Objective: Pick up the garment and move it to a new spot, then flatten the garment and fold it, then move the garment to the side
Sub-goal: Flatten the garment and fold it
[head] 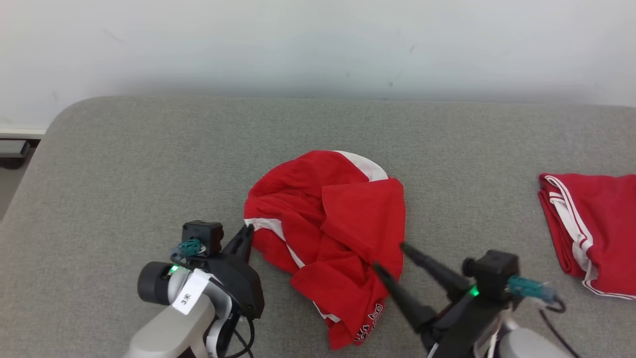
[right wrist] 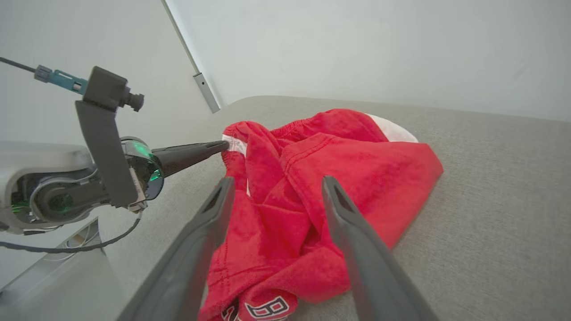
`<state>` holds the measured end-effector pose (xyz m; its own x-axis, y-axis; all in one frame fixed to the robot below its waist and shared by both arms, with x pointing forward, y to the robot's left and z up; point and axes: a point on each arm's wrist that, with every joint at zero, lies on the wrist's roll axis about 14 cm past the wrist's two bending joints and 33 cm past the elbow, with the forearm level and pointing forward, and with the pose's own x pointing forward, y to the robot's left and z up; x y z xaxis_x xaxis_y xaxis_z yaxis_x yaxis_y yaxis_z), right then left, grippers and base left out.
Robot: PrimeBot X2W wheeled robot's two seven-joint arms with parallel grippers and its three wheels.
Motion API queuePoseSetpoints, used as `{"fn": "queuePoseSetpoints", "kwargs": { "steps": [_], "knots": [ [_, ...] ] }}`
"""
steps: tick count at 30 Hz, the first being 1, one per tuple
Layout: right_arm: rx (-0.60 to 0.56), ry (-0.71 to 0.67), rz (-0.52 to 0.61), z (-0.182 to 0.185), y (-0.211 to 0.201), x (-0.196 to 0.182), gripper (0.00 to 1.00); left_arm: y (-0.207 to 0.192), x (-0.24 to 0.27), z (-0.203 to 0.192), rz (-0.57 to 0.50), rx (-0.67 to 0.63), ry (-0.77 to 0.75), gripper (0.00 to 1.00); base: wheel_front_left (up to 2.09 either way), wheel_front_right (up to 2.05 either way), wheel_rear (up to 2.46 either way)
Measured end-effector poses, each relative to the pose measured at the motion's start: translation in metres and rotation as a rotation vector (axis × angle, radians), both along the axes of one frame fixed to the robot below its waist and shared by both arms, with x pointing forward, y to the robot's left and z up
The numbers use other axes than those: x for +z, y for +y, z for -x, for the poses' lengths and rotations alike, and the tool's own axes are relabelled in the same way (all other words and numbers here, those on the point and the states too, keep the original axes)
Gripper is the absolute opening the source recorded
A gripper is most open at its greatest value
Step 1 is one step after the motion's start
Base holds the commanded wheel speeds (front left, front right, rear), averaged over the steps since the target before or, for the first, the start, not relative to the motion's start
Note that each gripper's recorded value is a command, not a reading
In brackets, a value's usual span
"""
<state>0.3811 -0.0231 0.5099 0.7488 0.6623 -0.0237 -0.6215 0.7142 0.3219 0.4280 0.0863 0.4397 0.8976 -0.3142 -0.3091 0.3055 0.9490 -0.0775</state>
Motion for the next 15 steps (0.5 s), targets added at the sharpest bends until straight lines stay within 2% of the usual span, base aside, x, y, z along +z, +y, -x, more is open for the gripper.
{"fn": "queuePoseSetpoints", "kwargs": {
  "steps": [8, 15],
  "knots": [
    [0.144, 0.080, 0.045, 0.019, 0.035, -0.015, 1.00, -0.003, 0.005, 0.003, 0.015, 0.004, -0.016, 0.00, 0.00, 0.00, 0.00],
    [0.227, 0.185, 0.177, 0.032, 0.046, -0.053, 1.00, 0.001, 0.005, 0.004, 0.016, 0.022, -0.019, 0.00, 0.00, 0.00, 0.00]
  ]
}}
